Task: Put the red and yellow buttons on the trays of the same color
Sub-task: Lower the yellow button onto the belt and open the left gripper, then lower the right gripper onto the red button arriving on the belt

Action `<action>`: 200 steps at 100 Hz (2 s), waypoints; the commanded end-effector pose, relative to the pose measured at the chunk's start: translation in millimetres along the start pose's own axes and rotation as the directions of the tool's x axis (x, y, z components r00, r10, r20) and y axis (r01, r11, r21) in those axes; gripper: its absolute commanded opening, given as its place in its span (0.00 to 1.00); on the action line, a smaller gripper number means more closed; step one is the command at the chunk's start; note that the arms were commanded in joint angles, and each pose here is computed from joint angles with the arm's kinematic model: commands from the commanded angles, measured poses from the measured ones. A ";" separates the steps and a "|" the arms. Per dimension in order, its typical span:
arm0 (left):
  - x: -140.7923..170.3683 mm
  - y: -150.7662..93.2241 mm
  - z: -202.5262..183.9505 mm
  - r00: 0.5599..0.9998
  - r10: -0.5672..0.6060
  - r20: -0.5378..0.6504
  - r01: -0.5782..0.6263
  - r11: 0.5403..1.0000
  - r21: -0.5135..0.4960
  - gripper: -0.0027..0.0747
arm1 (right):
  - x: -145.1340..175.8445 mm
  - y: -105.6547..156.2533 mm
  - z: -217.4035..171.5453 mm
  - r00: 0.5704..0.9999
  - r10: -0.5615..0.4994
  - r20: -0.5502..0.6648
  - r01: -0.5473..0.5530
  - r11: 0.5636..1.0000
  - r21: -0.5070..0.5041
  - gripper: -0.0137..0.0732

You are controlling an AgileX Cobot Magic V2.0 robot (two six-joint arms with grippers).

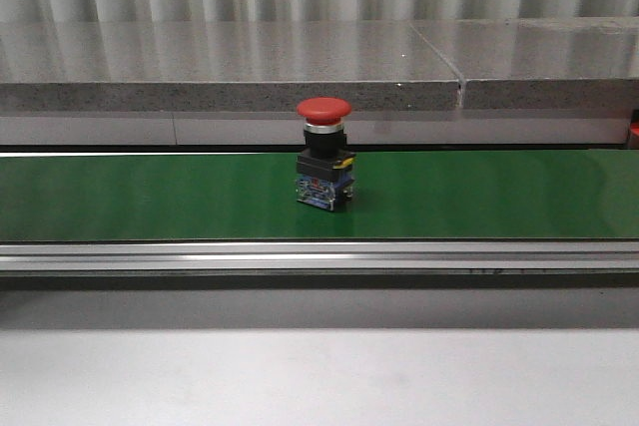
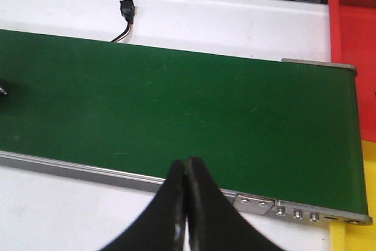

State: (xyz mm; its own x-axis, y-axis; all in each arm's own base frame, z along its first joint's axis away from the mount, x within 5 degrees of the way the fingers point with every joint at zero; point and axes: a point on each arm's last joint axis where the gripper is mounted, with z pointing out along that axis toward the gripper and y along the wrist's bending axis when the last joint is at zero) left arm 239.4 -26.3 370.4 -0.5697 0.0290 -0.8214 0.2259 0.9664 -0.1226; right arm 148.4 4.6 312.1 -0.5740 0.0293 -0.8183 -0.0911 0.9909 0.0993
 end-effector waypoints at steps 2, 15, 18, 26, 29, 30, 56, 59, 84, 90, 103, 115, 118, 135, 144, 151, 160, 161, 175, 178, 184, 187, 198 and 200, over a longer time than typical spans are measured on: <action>-6.7 -14.6 -30.5 0.983 0.025 0.181 -0.028 1.000 0.010 0.91 | -11.9 0.1 -6.2 0.996 -0.009 0.085 0.008 1.000 0.014 0.08; 17.8 -24.9 -51.7 0.968 0.043 0.246 -0.050 0.998 0.025 0.91 | -11.9 0.1 -6.2 0.996 -0.009 0.085 0.008 1.000 0.014 0.08; 25.7 -26.2 -55.5 0.965 0.044 0.257 -0.053 0.998 0.026 0.91 | -11.9 0.1 -6.2 0.996 -0.009 0.085 0.008 1.000 0.014 0.08; 44.0 -28.5 -62.7 0.959 0.047 0.281 -0.058 0.998 0.030 0.91 | -11.9 0.1 -6.2 0.996 -0.009 0.085 0.008 1.000 0.014 0.08; 52.8 -28.7 -63.7 0.959 0.047 0.280 -0.058 0.998 0.031 0.90 | -11.9 0.1 -6.2 0.996 -0.009 0.085 0.008 1.000 0.014 0.08; 54.6 -29.0 -66.3 0.956 0.048 0.289 -0.059 0.998 0.031 0.90 | -11.9 0.1 -6.2 0.996 -0.009 0.085 0.008 1.000 0.014 0.08; 105.5 -28.0 -80.8 0.943 0.044 0.329 -0.055 0.998 0.025 0.51 | -11.9 0.1 -6.2 0.996 -0.009 0.085 0.008 1.000 0.014 0.08; 109.0 -27.8 -81.2 0.942 0.043 0.333 -0.054 0.998 0.023 0.42 | -12.0 0.0 -6.3 0.996 -0.009 0.086 0.008 1.000 0.014 0.08; 115.4 -27.6 -82.8 0.939 0.043 0.341 -0.054 0.998 0.022 0.01 | -14.3 -0.7 -6.5 0.994 -0.008 0.112 0.006 1.000 0.023 0.08; 115.4 -27.6 -82.8 0.939 0.043 0.341 -0.054 0.998 0.022 0.01 | -15.0 -0.9 -6.6 0.993 -0.009 0.119 0.006 1.000 0.025 0.08; 115.4 -27.6 -82.8 0.939 0.043 0.341 -0.054 0.998 0.022 0.01 | -15.7 -1.2 -6.7 0.992 -0.009 0.127 0.005 1.000 0.028 0.08; 115.4 -27.6 -82.8 0.939 0.043 0.341 -0.054 0.998 0.022 0.01 | -15.4 -1.1 -6.6 0.992 -0.009 0.124 0.005 1.000 0.027 0.08; 115.4 -27.6 -82.8 0.939 0.043 0.341 -0.054 0.998 0.022 0.01 | -15.4 -1.1 -6.6 0.992 -0.009 0.124 0.005 1.000 0.027 0.08; 115.4 -27.6 -82.8 0.939 0.043 0.341 -0.054 0.998 0.022 0.01 | -13.3 -0.4 -6.4 0.995 -0.008 0.101 0.006 1.000 0.019 0.24; 115.4 -27.6 -82.8 0.939 0.043 0.341 -0.054 0.998 0.022 0.01 | -11.3 0.3 -6.2 0.997 -0.008 0.079 0.007 1.000 0.011 0.49; 115.4 -27.6 -82.8 0.939 0.043 0.341 -0.054 0.998 0.022 0.01 | -9.2 1.5 -6.0 0.998 -0.001 0.055 0.002 1.000 -0.002 0.71; 115.4 -27.6 -82.8 0.939 0.043 0.341 -0.054 0.998 0.022 0.01 | -6.8 5.1 -6.0 0.999 0.037 0.027 -0.036 0.998 -0.043 0.90; 115.4 -27.6 -82.8 0.939 0.043 0.341 -0.054 0.998 0.022 0.01 | -6.6 5.4 -6.0 0.999 0.040 0.025 -0.039 0.998 -0.046 0.92; 115.4 -27.6 -82.8 0.939 0.043 0.341 -0.054 0.998 0.022 0.01 | -11.0 9.0 -7.2 0.998 0.060 -0.005 -0.060 0.995 -0.085 0.89; 115.4 -27.6 -82.8 0.939 0.043 0.341 -0.054 0.998 0.022 0.01 | -13.8 9.5 -7.3 0.998 0.053 -0.014 -0.054 0.994 -0.090 0.89; 115.4 -27.6 -82.8 0.939 0.043 0.341 -0.054 0.998 0.022 0.01 | -18.3 10.1 -5.3 0.999 0.028 -0.040 -0.032 0.994 -0.104 0.89; 115.4 -27.6 -82.8 0.939 0.043 0.341 -0.054 0.998 0.022 0.01 | -21.9 10.4 -3.1 0.999 0.020 -0.050 -0.025 0.993 -0.113 0.89; 115.4 -27.6 -82.8 0.939 0.043 0.341 -0.054 0.998 0.022 0.01 | -30.6 13.3 8.7 0.996 -0.008 -0.091 -0.005 0.989 -0.148 0.89; 115.4 -27.6 -82.8 0.939 0.043 0.341 -0.054 0.998 0.022 0.01 | -32.0 14.4 11.8 0.995 -0.017 -0.100 0.001 0.988 -0.156 0.89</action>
State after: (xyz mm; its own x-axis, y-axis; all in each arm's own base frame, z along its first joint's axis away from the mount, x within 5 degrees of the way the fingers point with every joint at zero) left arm 100.0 -29.1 309.9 -0.3408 0.0247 -0.9398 0.2851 0.9553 -0.0783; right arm 161.5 15.3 321.0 -0.6809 0.0109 -0.7323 -0.1809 0.9664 0.1826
